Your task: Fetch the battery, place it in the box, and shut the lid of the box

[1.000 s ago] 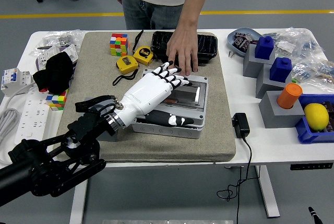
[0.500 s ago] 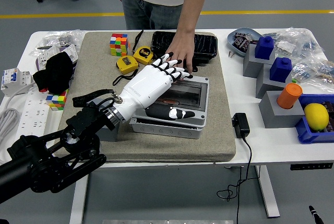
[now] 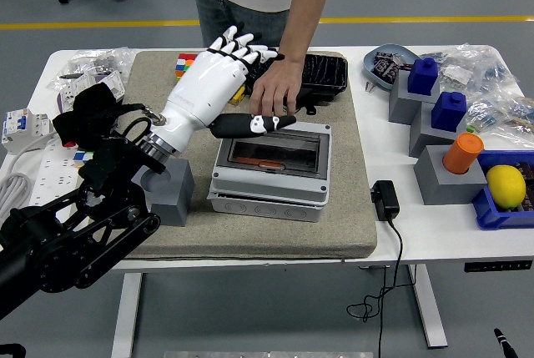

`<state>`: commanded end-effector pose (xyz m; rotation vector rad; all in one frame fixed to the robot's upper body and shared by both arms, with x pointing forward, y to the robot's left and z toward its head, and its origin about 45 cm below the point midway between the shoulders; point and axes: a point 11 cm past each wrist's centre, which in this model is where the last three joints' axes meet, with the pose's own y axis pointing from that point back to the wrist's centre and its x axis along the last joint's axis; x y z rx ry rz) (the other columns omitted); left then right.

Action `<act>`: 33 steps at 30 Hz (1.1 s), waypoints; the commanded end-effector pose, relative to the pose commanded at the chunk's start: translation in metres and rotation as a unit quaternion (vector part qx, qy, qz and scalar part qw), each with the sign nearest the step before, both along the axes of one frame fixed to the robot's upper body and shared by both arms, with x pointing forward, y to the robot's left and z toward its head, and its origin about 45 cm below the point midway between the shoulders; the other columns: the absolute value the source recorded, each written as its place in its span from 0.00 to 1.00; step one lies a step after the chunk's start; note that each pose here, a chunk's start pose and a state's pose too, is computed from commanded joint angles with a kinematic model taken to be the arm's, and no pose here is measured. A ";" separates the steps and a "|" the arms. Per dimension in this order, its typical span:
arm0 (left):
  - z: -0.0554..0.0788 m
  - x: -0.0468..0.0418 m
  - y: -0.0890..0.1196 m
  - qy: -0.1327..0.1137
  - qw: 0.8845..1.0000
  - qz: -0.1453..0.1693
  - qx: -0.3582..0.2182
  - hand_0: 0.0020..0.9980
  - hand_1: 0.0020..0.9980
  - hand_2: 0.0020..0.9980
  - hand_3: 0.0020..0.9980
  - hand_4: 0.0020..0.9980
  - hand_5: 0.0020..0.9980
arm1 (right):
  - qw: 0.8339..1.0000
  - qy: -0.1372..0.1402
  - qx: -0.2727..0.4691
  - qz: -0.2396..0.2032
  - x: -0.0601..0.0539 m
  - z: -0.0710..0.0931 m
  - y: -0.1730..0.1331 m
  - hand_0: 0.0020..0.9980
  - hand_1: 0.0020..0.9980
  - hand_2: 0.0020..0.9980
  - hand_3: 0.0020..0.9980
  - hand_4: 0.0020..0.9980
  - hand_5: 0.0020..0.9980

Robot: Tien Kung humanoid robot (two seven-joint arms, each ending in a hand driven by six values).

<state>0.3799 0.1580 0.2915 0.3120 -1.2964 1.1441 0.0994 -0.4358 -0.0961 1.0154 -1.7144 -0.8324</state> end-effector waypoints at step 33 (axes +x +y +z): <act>-0.007 -0.0311 0.134 0.191 0.763 -0.077 -0.613 0.90 0.92 0.90 0.88 1.00 1.00 | 1.000 0.004 0.004 -0.004 -0.006 -0.002 0.002 0.86 0.83 0.78 0.79 1.00 1.00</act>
